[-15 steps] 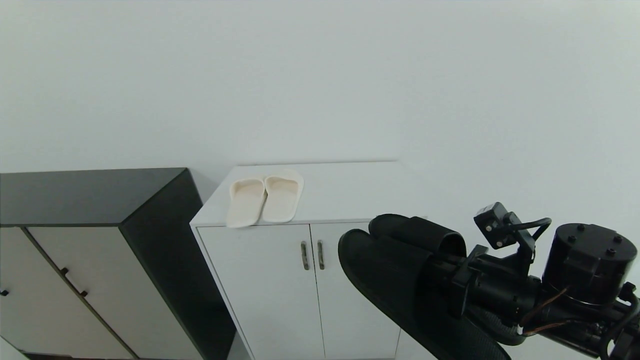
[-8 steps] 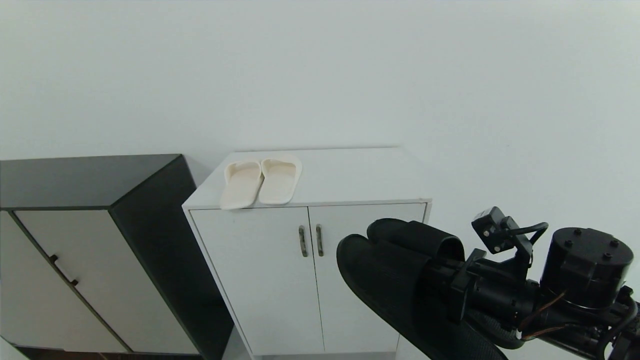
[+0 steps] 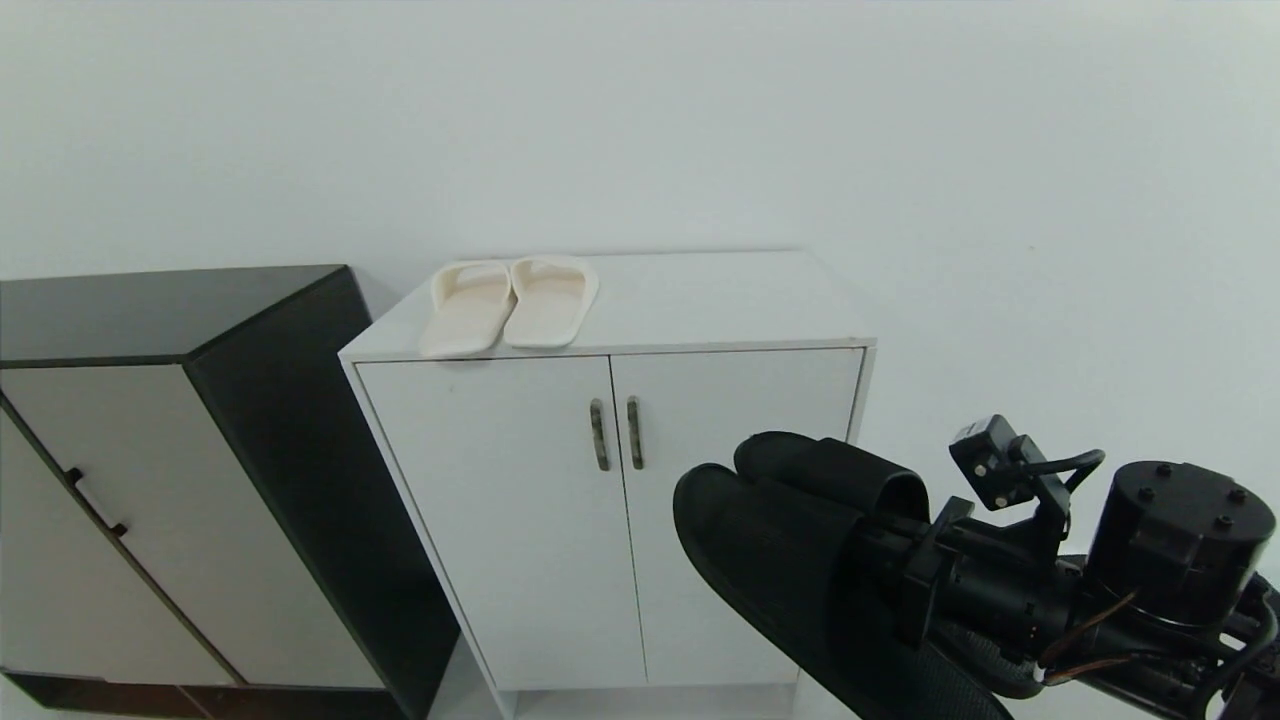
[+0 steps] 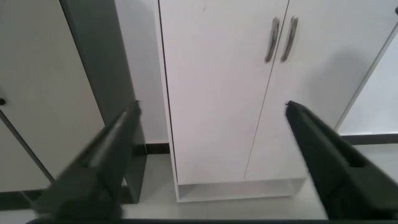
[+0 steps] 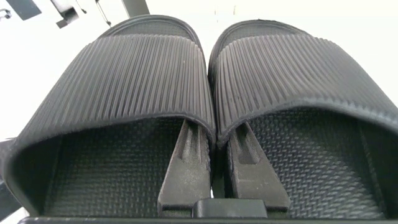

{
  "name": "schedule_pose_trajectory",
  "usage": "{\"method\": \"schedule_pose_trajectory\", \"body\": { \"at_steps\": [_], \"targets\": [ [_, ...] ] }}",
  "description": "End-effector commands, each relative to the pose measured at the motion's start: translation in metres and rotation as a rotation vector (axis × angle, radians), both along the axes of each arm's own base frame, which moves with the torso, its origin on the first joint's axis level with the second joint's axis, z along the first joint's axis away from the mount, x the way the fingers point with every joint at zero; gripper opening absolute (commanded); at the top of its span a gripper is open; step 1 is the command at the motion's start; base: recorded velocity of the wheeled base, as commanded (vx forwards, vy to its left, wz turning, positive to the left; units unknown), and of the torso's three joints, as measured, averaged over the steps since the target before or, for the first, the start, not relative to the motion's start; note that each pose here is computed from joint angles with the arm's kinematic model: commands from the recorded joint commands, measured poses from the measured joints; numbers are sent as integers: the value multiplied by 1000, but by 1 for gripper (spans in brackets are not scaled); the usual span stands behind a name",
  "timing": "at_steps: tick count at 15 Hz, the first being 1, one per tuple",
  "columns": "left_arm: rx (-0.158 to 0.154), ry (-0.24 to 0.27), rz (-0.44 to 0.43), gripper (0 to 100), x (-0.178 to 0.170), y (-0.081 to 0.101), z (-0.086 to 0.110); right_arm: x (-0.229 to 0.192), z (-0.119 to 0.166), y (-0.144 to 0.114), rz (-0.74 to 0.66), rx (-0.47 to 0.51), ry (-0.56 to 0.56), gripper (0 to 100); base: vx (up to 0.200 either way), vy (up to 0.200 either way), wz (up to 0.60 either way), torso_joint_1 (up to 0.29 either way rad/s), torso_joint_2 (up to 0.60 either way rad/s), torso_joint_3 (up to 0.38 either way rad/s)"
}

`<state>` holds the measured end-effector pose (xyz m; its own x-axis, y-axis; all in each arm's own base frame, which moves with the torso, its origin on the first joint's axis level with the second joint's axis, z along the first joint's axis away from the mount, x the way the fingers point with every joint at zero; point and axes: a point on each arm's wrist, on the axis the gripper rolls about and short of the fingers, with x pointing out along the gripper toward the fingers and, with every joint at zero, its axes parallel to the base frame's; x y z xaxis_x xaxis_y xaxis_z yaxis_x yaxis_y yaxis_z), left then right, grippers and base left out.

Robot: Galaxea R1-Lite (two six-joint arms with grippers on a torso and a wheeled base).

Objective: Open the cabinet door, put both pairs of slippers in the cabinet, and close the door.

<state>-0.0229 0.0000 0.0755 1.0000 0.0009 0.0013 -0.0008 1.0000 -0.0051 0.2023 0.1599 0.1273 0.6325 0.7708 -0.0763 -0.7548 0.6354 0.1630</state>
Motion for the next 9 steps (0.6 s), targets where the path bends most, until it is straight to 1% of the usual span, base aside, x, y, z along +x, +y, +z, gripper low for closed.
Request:
{"method": "schedule_pose_trajectory", "body": {
  "at_steps": [1, 3, 4, 5, 6, 7, 8, 9],
  "targets": [
    [1, 1, -1, 100, 0, 0, 0, 0, -2, 1, 1, -4, 5, 0, 0, 0, 0, -251, 520, 261],
    [-4, 1, -1, 100, 0, 0, 0, 0, -3, 1, 5, -6, 8, 0, 0, 0, 0, -251, 508, 256],
    [0, -8, 7, 100, 0, 0, 2, -1, -2, 1, 10, -1, 2, 0, 0, 0, 0, -232, 486, 246],
    [-10, -39, 7, 100, -3, 0, 16, 0, -4, 1, 10, -3, 5, 0, 0, 0, 0, -242, 496, 251],
    [-19, -49, 5, 100, -4, 0, 26, 0, -5, 1, 10, -5, 7, 0, 0, 0, 0, -237, 486, 242],
    [-25, -43, -1, 100, -2, 0, 43, 0, -5, 1, 10, -7, 10, 0, 0, 0, 0, -237, 481, 246],
    [-26, 20, -34, 100, 11, 0, 67, -1, -6, 2, 15, -9, 10, 0, 0, 0, 0, -242, 481, 246],
    [-25, 47, -68, 100, 23, -1, 77, -1, -6, 2, 15, -9, 10, 0, 0, 0, 0, -237, 481, 242]
  ]
}}
